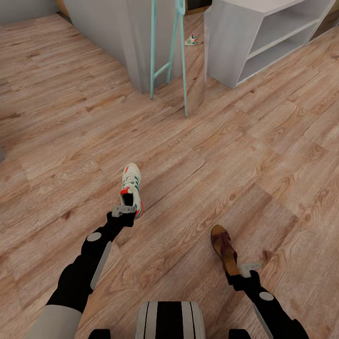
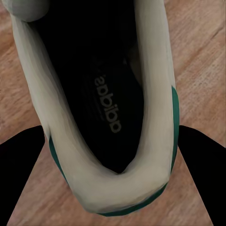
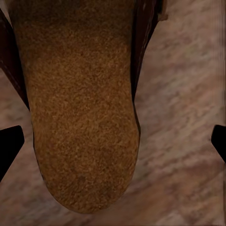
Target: Pick up the two gym shoes and the two sandals from the corridor floor and place them onto the hallstand (shoe rack) in the corridor, making sure they are on the rack and not on the floor. Arrange them so the two gym shoes are next to each other and the two sandals are next to each other.
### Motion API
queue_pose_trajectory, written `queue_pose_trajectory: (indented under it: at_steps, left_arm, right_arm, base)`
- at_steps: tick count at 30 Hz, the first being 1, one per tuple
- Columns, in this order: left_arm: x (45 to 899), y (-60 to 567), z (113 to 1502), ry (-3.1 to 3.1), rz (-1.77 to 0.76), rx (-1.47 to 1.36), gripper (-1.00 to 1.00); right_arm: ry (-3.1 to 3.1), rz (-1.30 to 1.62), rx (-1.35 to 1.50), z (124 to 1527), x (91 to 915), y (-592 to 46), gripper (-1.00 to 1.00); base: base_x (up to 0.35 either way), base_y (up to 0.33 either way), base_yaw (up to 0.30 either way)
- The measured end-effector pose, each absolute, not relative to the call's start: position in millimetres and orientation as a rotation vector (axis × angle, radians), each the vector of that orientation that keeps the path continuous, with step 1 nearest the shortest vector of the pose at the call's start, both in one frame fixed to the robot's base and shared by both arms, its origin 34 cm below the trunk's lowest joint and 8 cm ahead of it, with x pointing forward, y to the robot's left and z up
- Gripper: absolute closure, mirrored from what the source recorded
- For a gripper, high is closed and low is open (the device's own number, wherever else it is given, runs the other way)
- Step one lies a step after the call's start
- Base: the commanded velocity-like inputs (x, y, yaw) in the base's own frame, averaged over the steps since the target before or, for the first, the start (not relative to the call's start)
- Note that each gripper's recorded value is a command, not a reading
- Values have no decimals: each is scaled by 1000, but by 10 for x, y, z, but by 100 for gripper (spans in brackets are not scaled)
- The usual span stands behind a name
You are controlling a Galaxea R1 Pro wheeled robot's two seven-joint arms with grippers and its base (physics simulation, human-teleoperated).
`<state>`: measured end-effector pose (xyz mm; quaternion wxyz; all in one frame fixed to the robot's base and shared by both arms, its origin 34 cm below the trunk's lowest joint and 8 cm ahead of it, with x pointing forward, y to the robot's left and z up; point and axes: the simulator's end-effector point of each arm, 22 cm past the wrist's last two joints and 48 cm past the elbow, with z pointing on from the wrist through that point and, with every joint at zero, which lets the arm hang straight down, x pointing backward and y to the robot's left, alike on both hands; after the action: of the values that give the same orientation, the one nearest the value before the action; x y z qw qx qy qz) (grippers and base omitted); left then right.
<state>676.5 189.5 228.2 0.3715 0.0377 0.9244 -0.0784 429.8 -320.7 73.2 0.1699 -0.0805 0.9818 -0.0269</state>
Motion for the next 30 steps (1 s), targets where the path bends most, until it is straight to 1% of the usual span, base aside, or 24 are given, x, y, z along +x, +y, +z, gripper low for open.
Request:
queue_pose_trajectory:
  at_steps: [30]
  left_arm:
    - [6682,1934,2086,2401,-199,88,100]
  right_arm:
    - [2825,-76,-226,607,4145,-3220,-100]
  base:
    - [0,0,0]
